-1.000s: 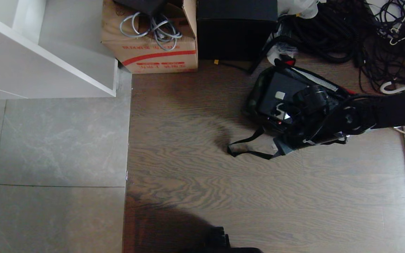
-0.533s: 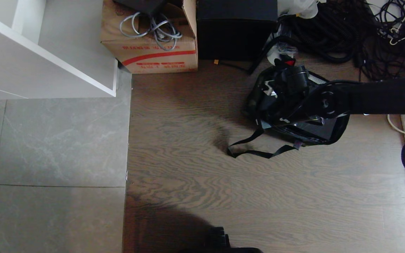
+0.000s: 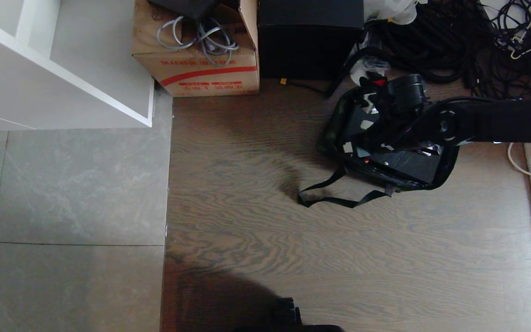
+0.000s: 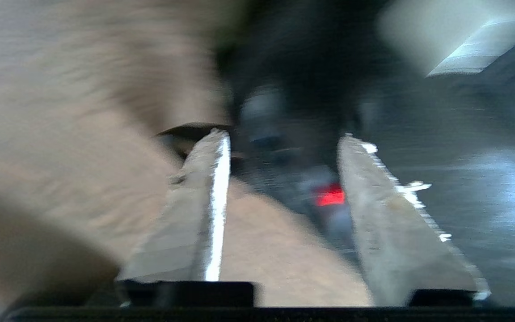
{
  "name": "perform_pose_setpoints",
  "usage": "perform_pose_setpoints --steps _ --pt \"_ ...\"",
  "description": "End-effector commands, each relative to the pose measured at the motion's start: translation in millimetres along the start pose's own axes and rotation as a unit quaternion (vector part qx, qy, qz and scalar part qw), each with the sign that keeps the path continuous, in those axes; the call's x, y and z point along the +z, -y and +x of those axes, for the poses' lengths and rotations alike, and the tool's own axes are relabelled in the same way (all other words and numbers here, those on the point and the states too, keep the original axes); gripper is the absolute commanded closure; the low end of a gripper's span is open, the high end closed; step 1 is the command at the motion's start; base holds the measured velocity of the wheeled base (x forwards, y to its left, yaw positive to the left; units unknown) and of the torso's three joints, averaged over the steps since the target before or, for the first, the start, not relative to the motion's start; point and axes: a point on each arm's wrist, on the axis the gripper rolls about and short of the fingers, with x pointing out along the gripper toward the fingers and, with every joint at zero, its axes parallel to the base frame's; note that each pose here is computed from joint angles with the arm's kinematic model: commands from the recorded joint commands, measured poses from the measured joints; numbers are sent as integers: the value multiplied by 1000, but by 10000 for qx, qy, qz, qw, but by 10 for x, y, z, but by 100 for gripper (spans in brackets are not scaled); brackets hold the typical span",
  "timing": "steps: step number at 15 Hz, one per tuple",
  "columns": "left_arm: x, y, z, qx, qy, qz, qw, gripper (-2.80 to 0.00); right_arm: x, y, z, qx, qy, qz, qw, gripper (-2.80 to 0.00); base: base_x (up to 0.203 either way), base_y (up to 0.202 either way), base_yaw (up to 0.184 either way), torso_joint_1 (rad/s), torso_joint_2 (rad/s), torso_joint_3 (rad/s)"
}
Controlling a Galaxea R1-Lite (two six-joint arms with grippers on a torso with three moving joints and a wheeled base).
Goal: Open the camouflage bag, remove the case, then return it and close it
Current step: Close the top of the storage box
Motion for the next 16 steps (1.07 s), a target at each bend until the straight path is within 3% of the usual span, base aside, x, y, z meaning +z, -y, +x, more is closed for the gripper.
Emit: perform_pose_setpoints --steps 1,4,6,10,14,16 --pt "-1 0 0 0 -4 -1 10000 0 38 180 -2 -215 126 85 9997 -280 0 0 0 0 0 0" --pt "-1 0 0 0 -4 1 10000 0 135 384 -40 -401 489 280 9976 -280 0 0 0 0 0 0" --pt "-1 0 0 0 -4 1 10000 0 199 385 -110 -256 637 582 9959 -280 0 0 0 0 0 0" --pt "-1 0 0 0 -1 1 10000 0 336 410 -413 113 895 579 9942 -280 0 0 0 0 0 0" --pt "0 0 0 0 3 1 10000 0 228 420 -145 102 740 606 9954 -280 0 0 0 0 0 0" --pt "-1 0 0 0 -4 1 10000 0 233 428 -3 96 928 636 9936 -280 0 0 0 0 0 0"
